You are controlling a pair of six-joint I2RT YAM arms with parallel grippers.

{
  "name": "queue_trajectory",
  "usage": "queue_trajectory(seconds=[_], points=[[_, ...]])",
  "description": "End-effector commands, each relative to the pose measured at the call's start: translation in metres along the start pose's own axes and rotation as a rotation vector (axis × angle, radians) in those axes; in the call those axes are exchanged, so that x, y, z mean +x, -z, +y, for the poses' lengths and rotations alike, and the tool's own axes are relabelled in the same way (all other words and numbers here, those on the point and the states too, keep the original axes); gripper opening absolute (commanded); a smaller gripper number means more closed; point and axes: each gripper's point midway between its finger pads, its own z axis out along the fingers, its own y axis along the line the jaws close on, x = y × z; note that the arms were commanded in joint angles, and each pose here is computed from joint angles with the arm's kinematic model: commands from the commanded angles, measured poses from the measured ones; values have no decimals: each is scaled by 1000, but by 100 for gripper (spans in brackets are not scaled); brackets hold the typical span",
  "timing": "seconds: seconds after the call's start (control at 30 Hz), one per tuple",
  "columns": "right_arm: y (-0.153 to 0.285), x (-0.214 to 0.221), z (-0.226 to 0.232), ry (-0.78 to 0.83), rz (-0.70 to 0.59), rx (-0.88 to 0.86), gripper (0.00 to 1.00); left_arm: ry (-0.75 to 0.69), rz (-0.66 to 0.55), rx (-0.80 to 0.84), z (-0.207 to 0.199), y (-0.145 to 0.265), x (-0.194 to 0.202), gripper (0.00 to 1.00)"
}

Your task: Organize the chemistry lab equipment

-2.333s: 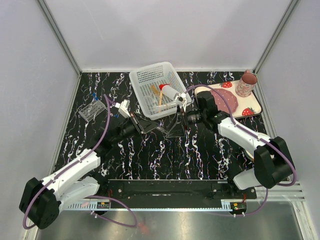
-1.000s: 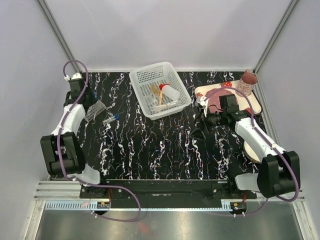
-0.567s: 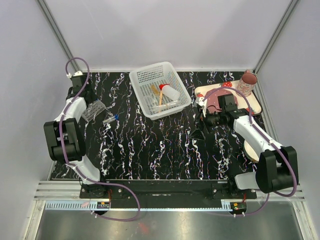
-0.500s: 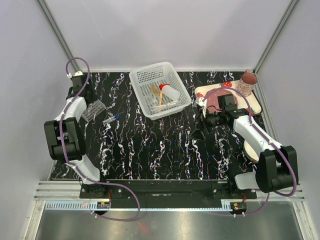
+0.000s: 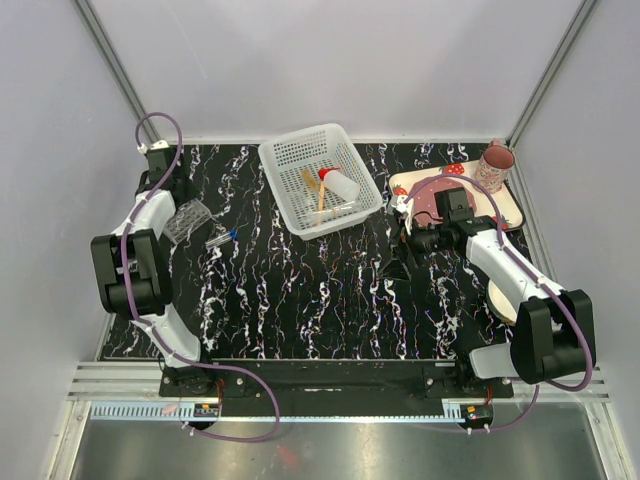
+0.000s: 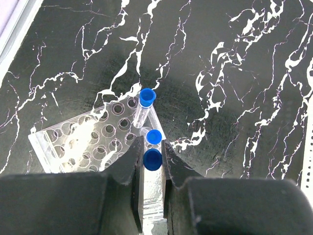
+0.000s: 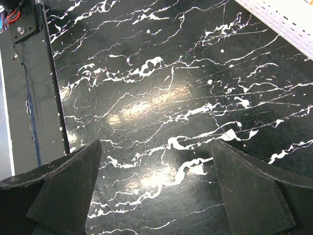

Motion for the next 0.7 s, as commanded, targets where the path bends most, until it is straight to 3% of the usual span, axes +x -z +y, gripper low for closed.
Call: queue_trajectory(seconds=[0.0, 0.67], points=[[4, -14, -6, 51, -15, 14, 99, -9, -74, 28, -13, -1, -26, 4], [3, -13, -6, 45, -8, 7, 100, -95, -71, -38, -13, -3, -19, 4]])
